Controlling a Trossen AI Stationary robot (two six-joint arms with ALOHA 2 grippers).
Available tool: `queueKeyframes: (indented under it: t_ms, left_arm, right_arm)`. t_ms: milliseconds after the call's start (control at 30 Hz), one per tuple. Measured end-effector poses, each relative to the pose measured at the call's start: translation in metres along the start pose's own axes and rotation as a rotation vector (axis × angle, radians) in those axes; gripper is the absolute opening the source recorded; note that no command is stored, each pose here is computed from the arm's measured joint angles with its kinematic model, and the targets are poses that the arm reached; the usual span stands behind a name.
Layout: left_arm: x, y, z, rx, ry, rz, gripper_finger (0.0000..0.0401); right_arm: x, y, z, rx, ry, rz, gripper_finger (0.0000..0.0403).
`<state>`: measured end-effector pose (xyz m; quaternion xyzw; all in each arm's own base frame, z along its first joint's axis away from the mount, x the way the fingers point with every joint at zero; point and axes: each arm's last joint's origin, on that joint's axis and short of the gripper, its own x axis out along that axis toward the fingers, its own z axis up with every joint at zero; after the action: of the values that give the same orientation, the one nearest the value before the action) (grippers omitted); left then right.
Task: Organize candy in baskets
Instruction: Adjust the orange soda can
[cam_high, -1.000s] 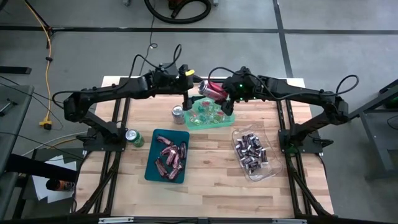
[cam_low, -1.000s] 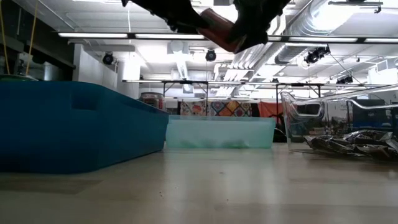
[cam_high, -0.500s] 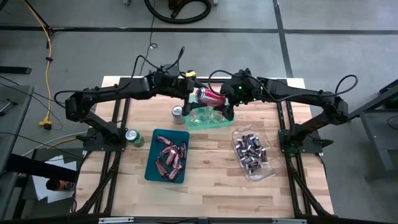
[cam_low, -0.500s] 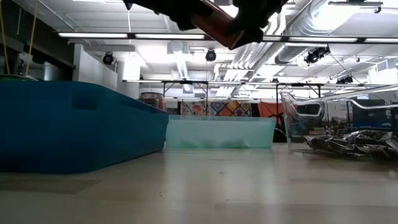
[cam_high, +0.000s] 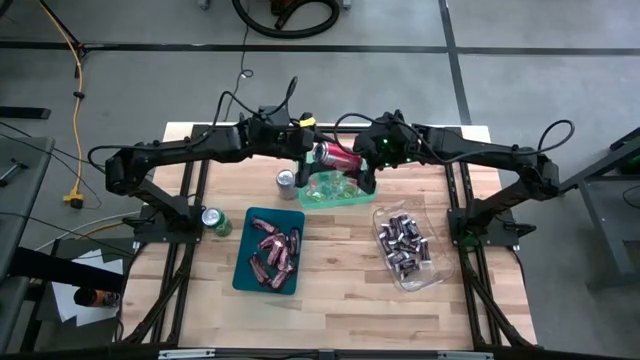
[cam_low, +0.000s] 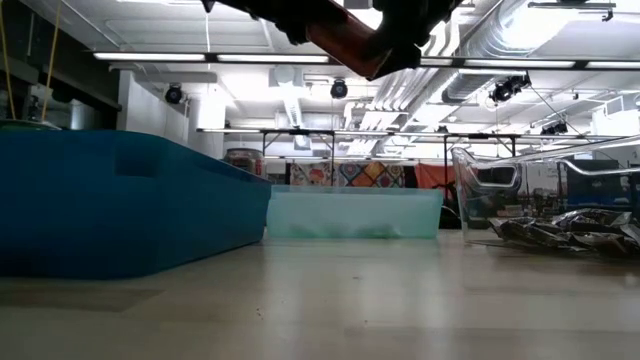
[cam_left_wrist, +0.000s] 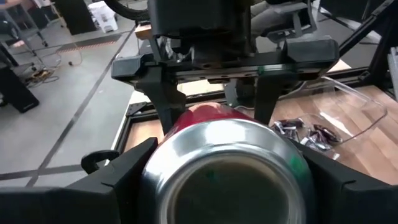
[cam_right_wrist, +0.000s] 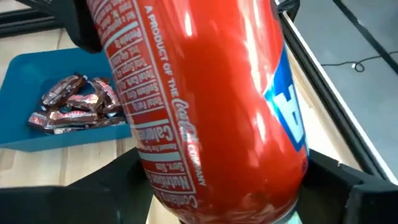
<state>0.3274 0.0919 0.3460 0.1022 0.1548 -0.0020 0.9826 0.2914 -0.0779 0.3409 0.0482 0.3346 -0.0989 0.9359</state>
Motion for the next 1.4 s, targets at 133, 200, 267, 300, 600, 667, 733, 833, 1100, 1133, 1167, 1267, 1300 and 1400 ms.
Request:
queueKeyframes:
  t_ms: [133, 200, 267, 300, 600, 667, 733, 833, 1100, 1133, 1167, 1267, 1300, 1400]
  left_arm:
    - [-0.003, 0.0, 0.001, -0.007, 0.013, 0.024, 0.0272]
    - [-0.008, 0.002, 0.0, -0.004, 0.045, 0.056, 0.0272]
    - [-0.016, 0.006, -0.002, -0.002, 0.077, 0.076, 0.0272]
    - [-0.022, 0.008, -0.002, -0.004, 0.09, 0.103, 0.0272]
    - [-0.1, 0.036, 0.0, -0.262, 0.015, 0.21, 0.0272]
    - [-0.114, 0.037, -0.003, -0.32, -0.111, 0.17, 0.0272]
    - [-0.121, 0.036, -0.009, -0.375, -0.237, 0.124, 0.0272]
    - [-0.122, 0.031, -0.023, -0.473, -0.385, 0.09, 0.0272]
    - [-0.109, 0.025, -0.038, -0.589, -0.533, 0.046, 0.0272]
    - [-0.107, 0.025, -0.037, -0.585, -0.541, 0.041, 0.0272]
    - [-0.106, 0.025, -0.035, -0.58, -0.549, 0.036, 0.0272]
    - [-0.102, 0.025, -0.03, -0.572, -0.574, 0.016, 0.0272]
    - [-0.1, 0.025, -0.028, -0.572, -0.574, 0.009, 0.0272]
    - [-0.095, 0.024, -0.024, -0.572, -0.571, -0.005, 0.0272]
  right_arm:
    - [-0.006, 0.0, 0.005, -0.066, -0.001, -0.011, 0.033]
    - [-0.012, -0.001, 0.01, -0.105, 0.001, -0.039, 0.0341]
    - [-0.022, -0.003, 0.015, -0.139, 0.026, -0.105, 0.0345]
    - [-0.027, -0.004, 0.018, -0.15, 0.03, -0.147, 0.0346]
    - [-0.043, -0.029, 0.032, 0.016, -0.052, -0.117, 0.0349]
    - [-0.036, -0.033, 0.031, 0.061, -0.111, -0.042, 0.0349]
    - [-0.026, -0.036, 0.033, 0.095, -0.213, 0.033, 0.0349]
    - [-0.016, -0.039, 0.038, 0.158, -0.408, 0.119, 0.035]
    - [-0.016, -0.036, 0.048, 0.276, -0.678, 0.279, 0.035]
    - [-0.016, -0.036, 0.048, 0.28, -0.676, 0.283, 0.035]
    - [-0.016, -0.036, 0.048, 0.286, -0.672, 0.285, 0.035]
    - [-0.015, -0.036, 0.048, 0.31, -0.665, 0.291, 0.035]
    - [-0.014, -0.036, 0.048, 0.319, -0.663, 0.293, 0.035]
    - [-0.013, -0.035, 0.048, 0.342, -0.659, 0.318, 0.035]
